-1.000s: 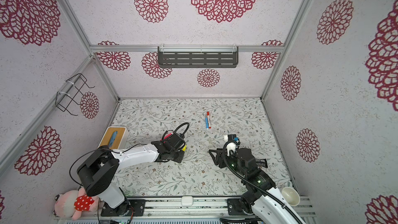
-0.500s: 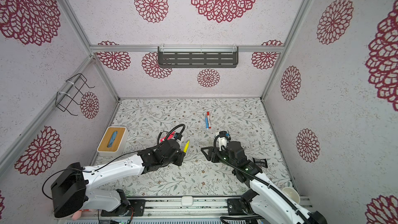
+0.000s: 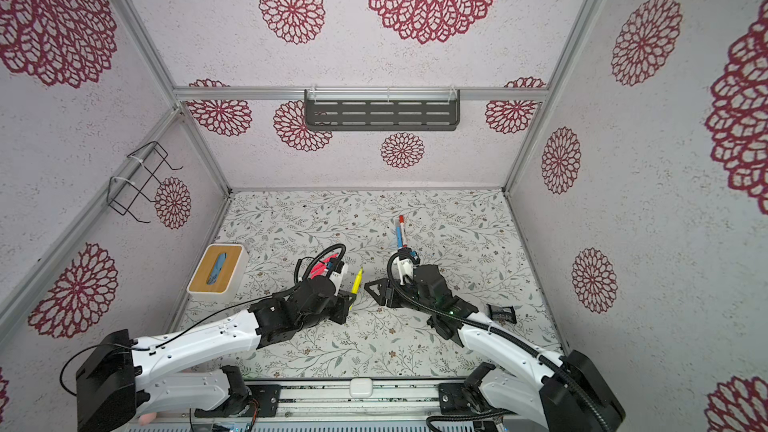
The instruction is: Insert the pens into the pen caps
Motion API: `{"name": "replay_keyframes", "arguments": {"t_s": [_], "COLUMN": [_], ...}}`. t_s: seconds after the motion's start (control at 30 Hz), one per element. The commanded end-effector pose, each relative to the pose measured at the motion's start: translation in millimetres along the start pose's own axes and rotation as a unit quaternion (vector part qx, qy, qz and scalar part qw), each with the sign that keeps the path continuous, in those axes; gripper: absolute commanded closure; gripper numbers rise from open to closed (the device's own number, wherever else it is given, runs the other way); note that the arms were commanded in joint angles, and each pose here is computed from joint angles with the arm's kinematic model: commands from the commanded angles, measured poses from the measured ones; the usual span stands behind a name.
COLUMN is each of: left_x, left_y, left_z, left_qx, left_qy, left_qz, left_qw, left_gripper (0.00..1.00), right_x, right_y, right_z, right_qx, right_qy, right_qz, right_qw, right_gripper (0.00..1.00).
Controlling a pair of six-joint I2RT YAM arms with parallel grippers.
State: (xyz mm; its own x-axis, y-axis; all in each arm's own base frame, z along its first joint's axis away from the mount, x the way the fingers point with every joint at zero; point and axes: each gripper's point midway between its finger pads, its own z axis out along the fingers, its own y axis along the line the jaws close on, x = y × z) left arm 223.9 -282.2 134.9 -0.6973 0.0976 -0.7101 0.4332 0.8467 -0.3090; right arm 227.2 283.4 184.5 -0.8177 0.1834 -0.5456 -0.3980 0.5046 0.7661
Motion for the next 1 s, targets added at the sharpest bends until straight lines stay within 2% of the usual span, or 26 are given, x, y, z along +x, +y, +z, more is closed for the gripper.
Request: {"name": "replay_keyframes", "arguments": {"t_s": [0.0,0.4,0.7,0.8,0.97], "left_x": [-9,-15,-20,-24,-30], "left_y": [-6,-7,-6,-7,-6], "left_z": [-5,-22,-20,-18,-14], "left_qx": [0.017,0.030,0.025,0.022,0.009], "left_qy": [-0.027,-0.045,-0.061,-0.067,-0.072], "left_qz": [-0.012,-0.005,0.001,0.003,0.011], "left_qw": [0.999,0.999,0.998,0.997,0.997], "left_gripper": [0.89,0.88,0.88,0.88,0.88], "right_x": [-25,-36,-39,-33,-24], "right_y": [32,25,35,31,30], "right_z": [3,19,43,50,50], "right_qx": [-0.036,0.002,-0.023,-0.031,-0.059], "right_qy": [-0.038,-0.050,-0.025,-0.014,-0.015], "right_qz": [-0.012,-0.009,-0.027,-0.020,-0.006], "right_qw": [0.999,0.999,0.999,0.999,0.998], "right_gripper": [0.42,0.43,0.48,0.51,0.64]}}
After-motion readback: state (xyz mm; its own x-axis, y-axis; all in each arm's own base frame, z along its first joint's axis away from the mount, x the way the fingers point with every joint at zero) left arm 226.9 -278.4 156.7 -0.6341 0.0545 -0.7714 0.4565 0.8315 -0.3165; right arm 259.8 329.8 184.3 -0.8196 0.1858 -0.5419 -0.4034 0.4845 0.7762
